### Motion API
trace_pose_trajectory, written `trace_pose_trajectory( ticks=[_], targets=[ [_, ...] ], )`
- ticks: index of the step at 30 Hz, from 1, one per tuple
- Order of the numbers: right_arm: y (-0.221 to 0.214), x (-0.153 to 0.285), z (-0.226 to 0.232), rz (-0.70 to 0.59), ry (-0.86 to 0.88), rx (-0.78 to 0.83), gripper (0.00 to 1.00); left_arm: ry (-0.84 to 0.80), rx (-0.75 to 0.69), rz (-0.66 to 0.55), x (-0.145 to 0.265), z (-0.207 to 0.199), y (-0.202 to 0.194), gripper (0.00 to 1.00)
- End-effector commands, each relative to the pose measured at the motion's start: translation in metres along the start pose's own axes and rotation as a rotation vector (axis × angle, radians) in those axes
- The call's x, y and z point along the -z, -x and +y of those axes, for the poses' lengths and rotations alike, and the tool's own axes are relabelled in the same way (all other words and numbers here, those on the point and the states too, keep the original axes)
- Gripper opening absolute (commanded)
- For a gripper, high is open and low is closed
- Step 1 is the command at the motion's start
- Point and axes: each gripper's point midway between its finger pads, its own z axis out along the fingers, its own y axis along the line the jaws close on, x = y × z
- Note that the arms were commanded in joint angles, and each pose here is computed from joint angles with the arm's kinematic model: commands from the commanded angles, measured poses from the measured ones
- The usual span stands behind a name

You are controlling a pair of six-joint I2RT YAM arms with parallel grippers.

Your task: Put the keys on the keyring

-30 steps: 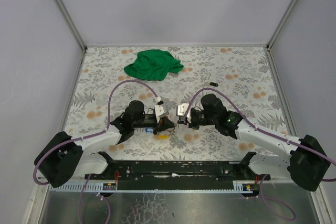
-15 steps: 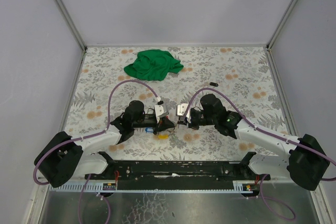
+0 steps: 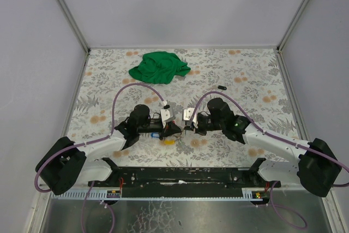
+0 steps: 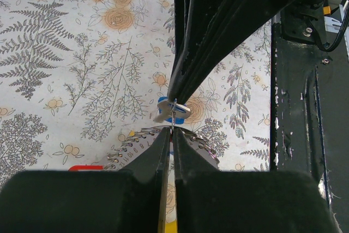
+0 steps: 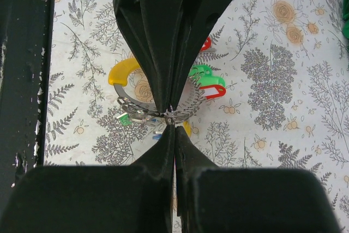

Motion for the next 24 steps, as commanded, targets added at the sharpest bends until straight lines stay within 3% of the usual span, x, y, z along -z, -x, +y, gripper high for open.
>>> trace_pose_trajectory(
  ticks=[1,24],
  targets=[
    [0.0210,-0.0022,0.0010,-0.053,0.026,0.018,0.00,0.005,-0.063,-0.066,-0.0018,0.0023,0.0197,0.00],
    [0.0199,0.0020,0.0012,-0.054,0.004,0.015,0.00,0.016,-0.061,-0.066,-0.0018,0.0042,0.0191,0.00]
  ],
)
